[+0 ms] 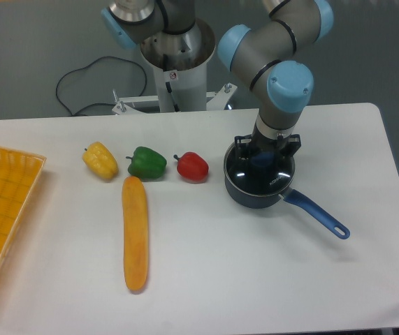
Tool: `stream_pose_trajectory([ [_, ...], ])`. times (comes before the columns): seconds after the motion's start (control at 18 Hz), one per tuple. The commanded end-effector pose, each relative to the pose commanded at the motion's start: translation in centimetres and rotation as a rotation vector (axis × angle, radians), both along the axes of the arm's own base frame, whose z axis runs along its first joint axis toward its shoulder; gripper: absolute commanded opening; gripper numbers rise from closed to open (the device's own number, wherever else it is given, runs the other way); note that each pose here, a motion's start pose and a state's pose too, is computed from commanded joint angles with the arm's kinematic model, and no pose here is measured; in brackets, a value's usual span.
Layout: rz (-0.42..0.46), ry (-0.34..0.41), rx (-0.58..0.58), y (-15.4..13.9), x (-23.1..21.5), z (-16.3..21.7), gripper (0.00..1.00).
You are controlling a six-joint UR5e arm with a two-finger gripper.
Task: Open the lid
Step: 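Lift the glass lid up off the saucepan rim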
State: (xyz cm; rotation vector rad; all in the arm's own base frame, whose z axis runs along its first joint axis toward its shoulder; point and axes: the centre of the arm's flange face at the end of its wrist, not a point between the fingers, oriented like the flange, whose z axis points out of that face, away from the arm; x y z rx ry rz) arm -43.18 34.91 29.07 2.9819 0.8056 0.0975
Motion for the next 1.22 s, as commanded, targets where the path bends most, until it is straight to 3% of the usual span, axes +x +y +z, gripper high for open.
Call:
stream_pose_trajectory([
  [0.28,-0.003,0.018,0.009,0.3,-0.5,1.1,0.63],
  [0.72,-0.098,0.082,0.036,6.0,0.8,4.4,0.63],
  [1.22,-0.159,0.126,0.071,9.1,1.5,6.3,0.63],
])
